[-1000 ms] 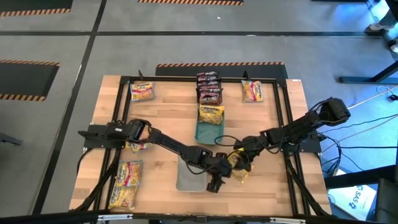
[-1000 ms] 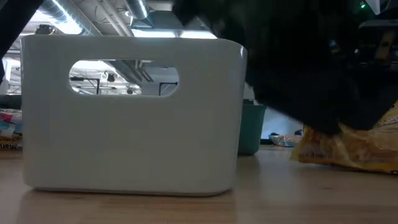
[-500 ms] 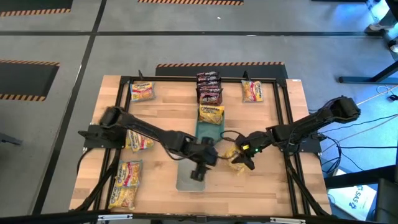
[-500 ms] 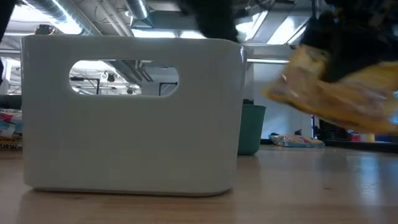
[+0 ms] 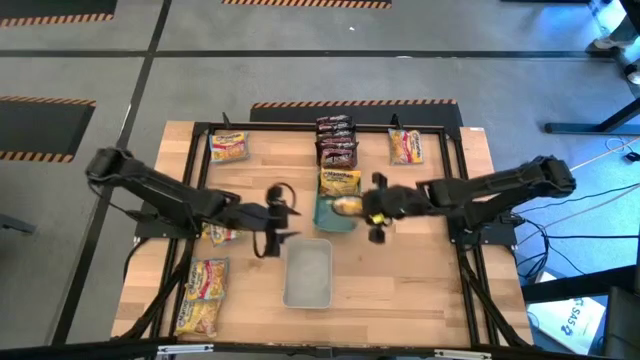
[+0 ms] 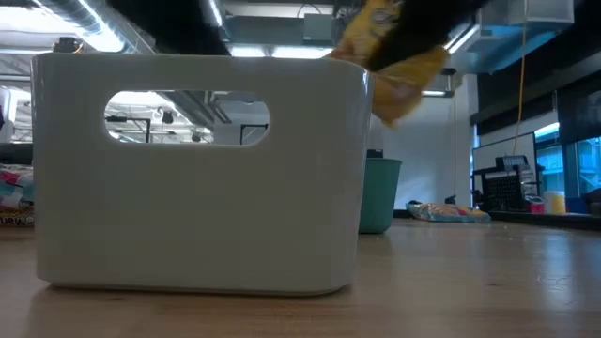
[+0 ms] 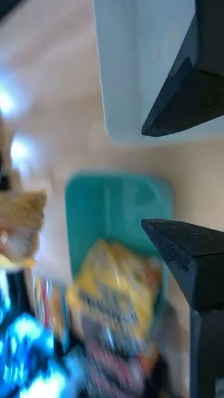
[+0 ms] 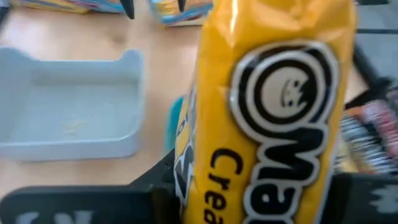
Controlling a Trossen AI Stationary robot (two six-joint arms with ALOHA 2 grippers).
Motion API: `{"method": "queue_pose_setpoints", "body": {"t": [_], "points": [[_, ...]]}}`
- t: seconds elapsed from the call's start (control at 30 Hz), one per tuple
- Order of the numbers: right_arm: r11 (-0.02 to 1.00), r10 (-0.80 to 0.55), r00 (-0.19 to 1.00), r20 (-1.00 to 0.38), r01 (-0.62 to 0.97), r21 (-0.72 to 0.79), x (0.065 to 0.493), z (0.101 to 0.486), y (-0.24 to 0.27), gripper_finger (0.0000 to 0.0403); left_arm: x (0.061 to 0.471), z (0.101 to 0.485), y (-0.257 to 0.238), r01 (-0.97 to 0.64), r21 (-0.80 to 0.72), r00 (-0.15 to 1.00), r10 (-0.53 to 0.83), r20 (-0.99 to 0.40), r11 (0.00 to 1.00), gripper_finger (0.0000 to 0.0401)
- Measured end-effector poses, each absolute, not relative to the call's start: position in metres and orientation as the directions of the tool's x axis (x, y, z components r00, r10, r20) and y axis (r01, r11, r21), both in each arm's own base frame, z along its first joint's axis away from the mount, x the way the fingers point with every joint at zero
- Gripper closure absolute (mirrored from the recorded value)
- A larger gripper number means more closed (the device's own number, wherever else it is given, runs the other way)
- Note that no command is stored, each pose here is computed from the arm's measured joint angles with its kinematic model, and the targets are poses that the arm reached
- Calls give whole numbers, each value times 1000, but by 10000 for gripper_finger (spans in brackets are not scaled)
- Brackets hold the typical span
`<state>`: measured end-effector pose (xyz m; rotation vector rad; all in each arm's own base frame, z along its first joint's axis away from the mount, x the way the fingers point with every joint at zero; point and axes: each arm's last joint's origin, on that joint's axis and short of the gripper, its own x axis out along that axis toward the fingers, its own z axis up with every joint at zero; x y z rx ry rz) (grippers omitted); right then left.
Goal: Sort Maruchan noodles
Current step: Put the yellow noodle pack into the green bin
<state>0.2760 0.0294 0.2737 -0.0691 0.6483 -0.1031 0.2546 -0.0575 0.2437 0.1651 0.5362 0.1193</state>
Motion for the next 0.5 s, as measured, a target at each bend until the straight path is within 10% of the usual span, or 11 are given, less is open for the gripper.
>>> {"method": "queue_pose_setpoints", "body": {"t": [0.5], "points": [[999, 6, 436, -900, -40, -13, 359, 254, -58, 292, 226, 222, -47, -159, 59, 830, 166, -532, 985, 177]]}}
